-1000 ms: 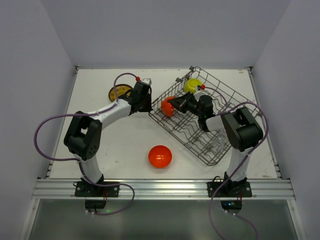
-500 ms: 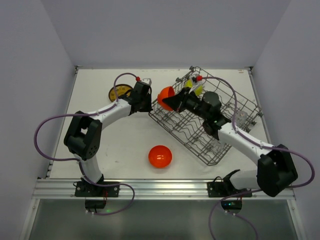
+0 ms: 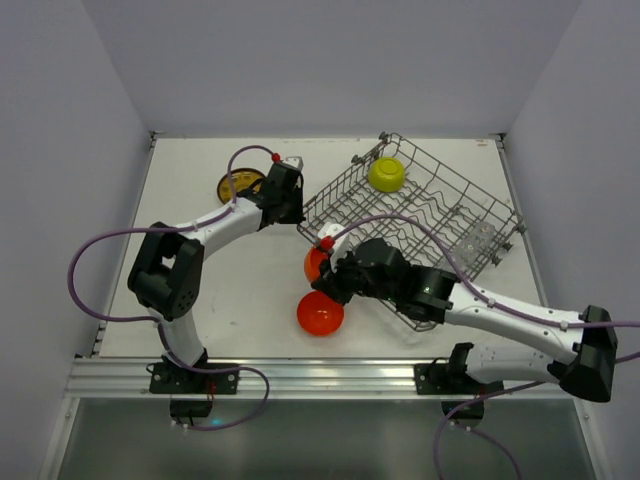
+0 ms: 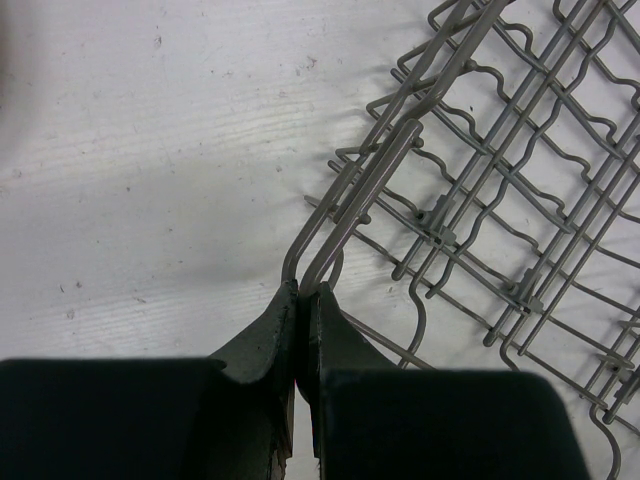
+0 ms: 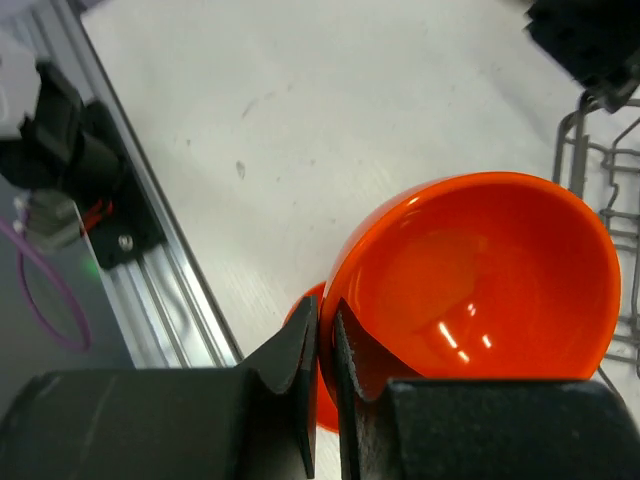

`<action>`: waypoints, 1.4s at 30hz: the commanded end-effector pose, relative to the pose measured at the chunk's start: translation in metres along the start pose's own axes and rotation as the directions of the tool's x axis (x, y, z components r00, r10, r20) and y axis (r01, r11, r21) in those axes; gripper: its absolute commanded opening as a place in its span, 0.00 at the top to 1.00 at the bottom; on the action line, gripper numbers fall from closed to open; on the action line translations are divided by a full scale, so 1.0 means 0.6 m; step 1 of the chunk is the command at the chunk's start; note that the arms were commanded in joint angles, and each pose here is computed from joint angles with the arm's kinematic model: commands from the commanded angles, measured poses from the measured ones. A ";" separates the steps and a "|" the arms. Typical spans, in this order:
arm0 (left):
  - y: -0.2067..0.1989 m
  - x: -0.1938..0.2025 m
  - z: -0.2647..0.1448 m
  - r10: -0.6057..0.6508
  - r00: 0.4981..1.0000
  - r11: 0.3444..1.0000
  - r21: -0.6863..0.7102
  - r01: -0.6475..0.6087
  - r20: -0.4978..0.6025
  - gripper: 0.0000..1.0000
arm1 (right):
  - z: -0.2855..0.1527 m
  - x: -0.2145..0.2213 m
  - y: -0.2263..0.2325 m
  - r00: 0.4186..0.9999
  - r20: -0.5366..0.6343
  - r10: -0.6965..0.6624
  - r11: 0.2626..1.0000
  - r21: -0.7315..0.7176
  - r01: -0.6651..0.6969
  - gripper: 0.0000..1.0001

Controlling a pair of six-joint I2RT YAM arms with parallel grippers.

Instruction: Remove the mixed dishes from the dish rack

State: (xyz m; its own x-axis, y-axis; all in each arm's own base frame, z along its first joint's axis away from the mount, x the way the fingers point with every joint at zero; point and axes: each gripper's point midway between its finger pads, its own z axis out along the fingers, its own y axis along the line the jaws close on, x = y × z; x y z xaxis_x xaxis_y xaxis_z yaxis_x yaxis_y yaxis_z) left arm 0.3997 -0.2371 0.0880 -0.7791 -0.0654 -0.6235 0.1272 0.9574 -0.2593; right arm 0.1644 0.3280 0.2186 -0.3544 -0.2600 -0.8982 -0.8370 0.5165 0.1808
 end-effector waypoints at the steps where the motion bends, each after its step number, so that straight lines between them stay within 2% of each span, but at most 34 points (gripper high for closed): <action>1: -0.022 -0.052 -0.019 -0.016 0.996 0.999 0.034 0.013 0.082 1.00 | -0.001 0.026 0.026 0.975 -0.119 -0.190 0.982 -0.033 0.187 1.00; 3: -0.021 -0.052 -0.020 -0.014 0.997 0.999 0.034 0.011 0.082 1.00 | 0.015 0.056 0.049 0.950 -0.189 -0.250 0.968 -0.071 0.241 1.00; 7: -0.021 -0.052 -0.021 -0.013 0.996 0.999 0.034 0.010 0.084 1.00 | 0.039 0.098 0.047 0.895 -0.335 -0.293 0.954 -0.038 0.298 1.00; 10: -0.022 -0.051 -0.020 -0.013 0.997 0.999 0.036 0.010 0.081 1.00 | 0.049 0.116 0.056 0.866 -0.388 -0.316 0.946 -0.068 0.316 1.00; 18: -0.022 -0.050 -0.019 -0.013 0.997 0.999 0.040 0.009 0.081 1.00 | 0.056 0.153 0.056 0.812 -0.482 -0.329 0.941 -0.099 0.322 1.00; 28: -0.022 -0.050 -0.019 -0.011 0.997 0.999 0.040 0.008 0.081 1.00 | 0.057 0.175 0.070 0.788 -0.535 -0.306 0.949 -0.109 0.294 1.00; 32: -0.025 -0.049 -0.021 -0.010 0.997 0.999 0.045 0.007 0.080 1.00 | 0.061 0.184 0.073 0.784 -0.542 -0.304 0.951 -0.120 0.286 0.97; 35: -0.027 -0.051 -0.022 -0.011 0.997 0.999 0.050 0.006 0.083 1.00 | 0.060 0.183 0.074 0.785 -0.544 -0.297 0.953 -0.115 0.280 0.88; 36: -0.026 -0.049 -0.022 -0.010 0.997 0.999 0.051 0.006 0.081 1.00 | 0.060 0.181 0.073 0.786 -0.544 -0.295 0.953 -0.110 0.282 0.77; 38: -0.027 -0.049 -0.021 -0.010 0.997 0.999 0.051 0.006 0.079 1.00 | 0.057 0.179 0.069 0.784 -0.548 -0.292 0.953 -0.092 0.290 0.63; 39: -0.027 -0.049 -0.021 -0.010 0.997 0.999 0.051 0.006 0.079 1.00 | 0.057 0.177 0.068 0.785 -0.546 -0.293 0.952 -0.086 0.295 0.51; 40: -0.028 -0.048 -0.021 -0.009 0.997 0.999 0.052 0.005 0.078 1.00 | 0.054 0.173 0.068 0.788 -0.541 -0.294 0.951 -0.084 0.298 0.49; 42: -0.027 -0.049 -0.022 -0.010 0.997 0.999 0.052 0.006 0.080 1.00 | 0.049 0.159 0.076 0.803 -0.515 -0.300 0.951 -0.092 0.296 0.39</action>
State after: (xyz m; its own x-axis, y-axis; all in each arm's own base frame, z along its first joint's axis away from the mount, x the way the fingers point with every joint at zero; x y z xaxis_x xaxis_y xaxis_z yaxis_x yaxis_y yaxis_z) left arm 0.3996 -0.2373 0.0881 -0.7794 -0.0649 -0.6232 0.1281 0.9571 -0.2598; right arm 0.1047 0.3410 0.1008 -0.2668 -0.8210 -0.5048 -0.9398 0.3377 -0.0526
